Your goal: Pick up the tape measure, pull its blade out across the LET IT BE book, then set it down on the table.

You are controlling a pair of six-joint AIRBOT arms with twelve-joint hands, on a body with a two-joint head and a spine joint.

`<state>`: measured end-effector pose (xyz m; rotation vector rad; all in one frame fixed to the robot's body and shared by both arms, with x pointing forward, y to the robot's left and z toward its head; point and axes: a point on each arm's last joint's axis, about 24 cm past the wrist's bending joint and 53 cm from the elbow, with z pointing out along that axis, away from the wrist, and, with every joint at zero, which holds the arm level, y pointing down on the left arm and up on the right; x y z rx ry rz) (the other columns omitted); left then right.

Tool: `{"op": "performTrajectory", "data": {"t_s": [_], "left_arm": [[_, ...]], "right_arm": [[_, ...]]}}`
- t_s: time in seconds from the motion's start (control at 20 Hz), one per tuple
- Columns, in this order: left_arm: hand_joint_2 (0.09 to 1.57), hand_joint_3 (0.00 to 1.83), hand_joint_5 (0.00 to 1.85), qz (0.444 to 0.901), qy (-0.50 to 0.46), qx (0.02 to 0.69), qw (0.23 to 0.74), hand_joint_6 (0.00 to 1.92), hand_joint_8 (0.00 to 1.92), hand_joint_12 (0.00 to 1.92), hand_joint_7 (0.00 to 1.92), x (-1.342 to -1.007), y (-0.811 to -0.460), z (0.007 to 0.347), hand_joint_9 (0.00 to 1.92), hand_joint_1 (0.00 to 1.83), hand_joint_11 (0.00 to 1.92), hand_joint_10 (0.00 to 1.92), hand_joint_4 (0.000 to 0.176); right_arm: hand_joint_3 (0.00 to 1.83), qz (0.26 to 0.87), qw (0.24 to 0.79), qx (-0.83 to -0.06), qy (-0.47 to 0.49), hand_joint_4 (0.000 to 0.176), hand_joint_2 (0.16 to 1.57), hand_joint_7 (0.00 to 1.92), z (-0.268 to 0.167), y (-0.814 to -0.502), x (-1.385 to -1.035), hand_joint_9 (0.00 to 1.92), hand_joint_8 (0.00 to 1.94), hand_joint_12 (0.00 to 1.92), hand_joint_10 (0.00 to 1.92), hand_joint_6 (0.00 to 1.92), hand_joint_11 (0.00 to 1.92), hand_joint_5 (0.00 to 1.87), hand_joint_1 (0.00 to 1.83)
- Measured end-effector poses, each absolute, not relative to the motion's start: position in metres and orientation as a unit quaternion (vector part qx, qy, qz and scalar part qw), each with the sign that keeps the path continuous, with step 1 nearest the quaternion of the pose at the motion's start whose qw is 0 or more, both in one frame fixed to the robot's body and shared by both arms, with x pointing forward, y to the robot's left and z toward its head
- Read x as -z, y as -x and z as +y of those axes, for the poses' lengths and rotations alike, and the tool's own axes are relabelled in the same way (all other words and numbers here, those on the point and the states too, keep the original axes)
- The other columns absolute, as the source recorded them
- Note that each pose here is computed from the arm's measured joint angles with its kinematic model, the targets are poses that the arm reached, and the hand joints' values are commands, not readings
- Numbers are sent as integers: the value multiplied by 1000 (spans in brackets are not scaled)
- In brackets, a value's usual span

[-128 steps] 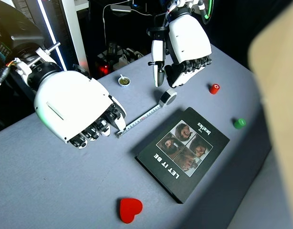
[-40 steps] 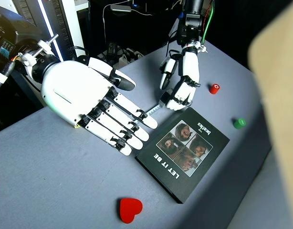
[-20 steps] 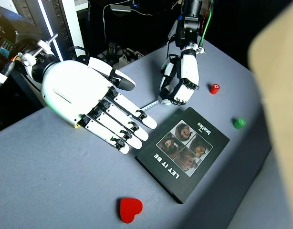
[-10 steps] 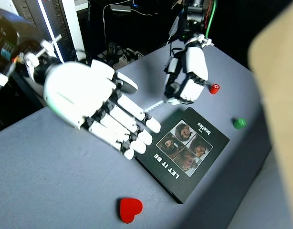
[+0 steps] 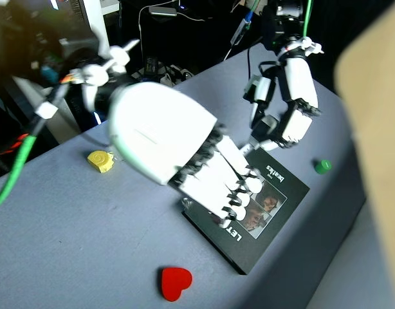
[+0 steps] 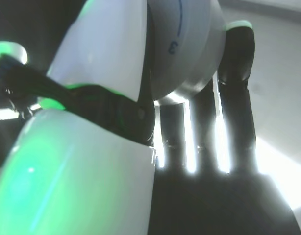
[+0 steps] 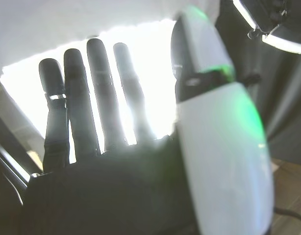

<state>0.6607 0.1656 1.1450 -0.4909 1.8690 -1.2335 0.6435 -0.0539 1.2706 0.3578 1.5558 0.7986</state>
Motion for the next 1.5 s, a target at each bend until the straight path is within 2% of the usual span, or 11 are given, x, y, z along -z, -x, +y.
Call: {"op": "performTrajectory", "data": {"t_s": [0.3,0.7,1.1,1.5], "left_arm": [[1109,0,827,755,189,477,409,1089,719,1541,986,-1144,-669,184,989,1486,871,1012,0],[1109,0,832,736,196,486,428,1088,730,1546,979,-1165,-685,197,992,1486,865,1009,0],[1108,0,840,743,178,490,420,1078,721,1545,982,-1163,-682,192,995,1486,865,1007,0],[1106,0,837,740,168,496,423,1072,720,1554,991,-1166,-683,191,1010,1487,848,990,0]], "right_arm": [[1,684,617,-350,-170,0,1147,802,-42,-672,-1281,761,11,1069,36,14,347,729,1000],[2,703,594,-357,-160,0,1157,871,-17,-670,-1267,844,23,1083,52,24,410,793,1032],[0,712,585,-351,-165,0,1160,911,-8,-678,-1255,892,17,1067,46,11,448,808,1041],[0,726,578,-336,-163,0,1161,913,-9,-674,-1238,891,12,1061,38,9,432,813,1047]]}}
